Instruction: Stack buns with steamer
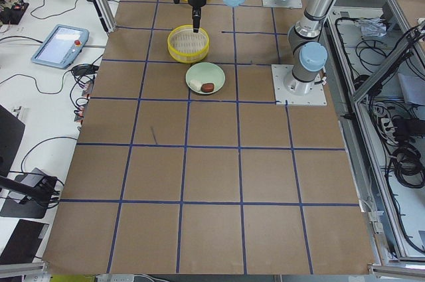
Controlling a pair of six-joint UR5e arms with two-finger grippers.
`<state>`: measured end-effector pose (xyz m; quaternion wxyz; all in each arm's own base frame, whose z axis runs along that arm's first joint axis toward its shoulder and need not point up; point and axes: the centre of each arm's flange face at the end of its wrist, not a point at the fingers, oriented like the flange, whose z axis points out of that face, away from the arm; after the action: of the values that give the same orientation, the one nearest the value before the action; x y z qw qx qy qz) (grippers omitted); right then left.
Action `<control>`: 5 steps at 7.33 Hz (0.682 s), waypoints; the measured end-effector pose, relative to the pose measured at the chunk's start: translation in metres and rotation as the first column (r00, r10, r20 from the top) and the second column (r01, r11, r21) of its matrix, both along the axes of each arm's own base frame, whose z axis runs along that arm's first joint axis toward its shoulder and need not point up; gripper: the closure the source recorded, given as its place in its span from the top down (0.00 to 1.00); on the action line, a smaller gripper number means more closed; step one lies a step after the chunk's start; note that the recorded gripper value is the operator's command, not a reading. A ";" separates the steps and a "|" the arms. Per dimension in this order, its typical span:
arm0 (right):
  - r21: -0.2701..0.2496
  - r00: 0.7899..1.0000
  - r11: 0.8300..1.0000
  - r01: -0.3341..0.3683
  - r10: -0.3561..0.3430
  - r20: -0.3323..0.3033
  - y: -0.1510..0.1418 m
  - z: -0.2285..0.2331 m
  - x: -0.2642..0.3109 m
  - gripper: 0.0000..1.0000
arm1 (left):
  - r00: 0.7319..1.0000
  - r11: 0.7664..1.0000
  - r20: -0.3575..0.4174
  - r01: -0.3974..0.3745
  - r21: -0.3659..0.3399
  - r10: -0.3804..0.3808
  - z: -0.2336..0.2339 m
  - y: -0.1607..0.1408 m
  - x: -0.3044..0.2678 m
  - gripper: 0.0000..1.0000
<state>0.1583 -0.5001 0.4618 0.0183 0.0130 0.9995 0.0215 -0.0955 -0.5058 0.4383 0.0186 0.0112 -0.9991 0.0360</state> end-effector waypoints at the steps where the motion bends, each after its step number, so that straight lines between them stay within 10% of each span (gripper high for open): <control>1: -0.002 1.000 1.000 0.000 0.000 0.000 0.000 0.000 0.000 1.00 | 1.000 1.000 0.000 0.000 0.000 0.000 0.000 0.000 0.000 1.00; 5: -0.001 1.000 1.000 -0.001 0.001 -0.001 0.000 0.000 0.000 1.00 | 0.997 0.997 0.010 0.079 0.028 -0.079 -0.015 0.007 0.006 1.00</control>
<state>0.1582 -0.5006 0.4617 0.0181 0.0127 0.9995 0.0210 -0.0890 -0.4987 0.4229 0.0143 -0.0282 -0.9993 0.0217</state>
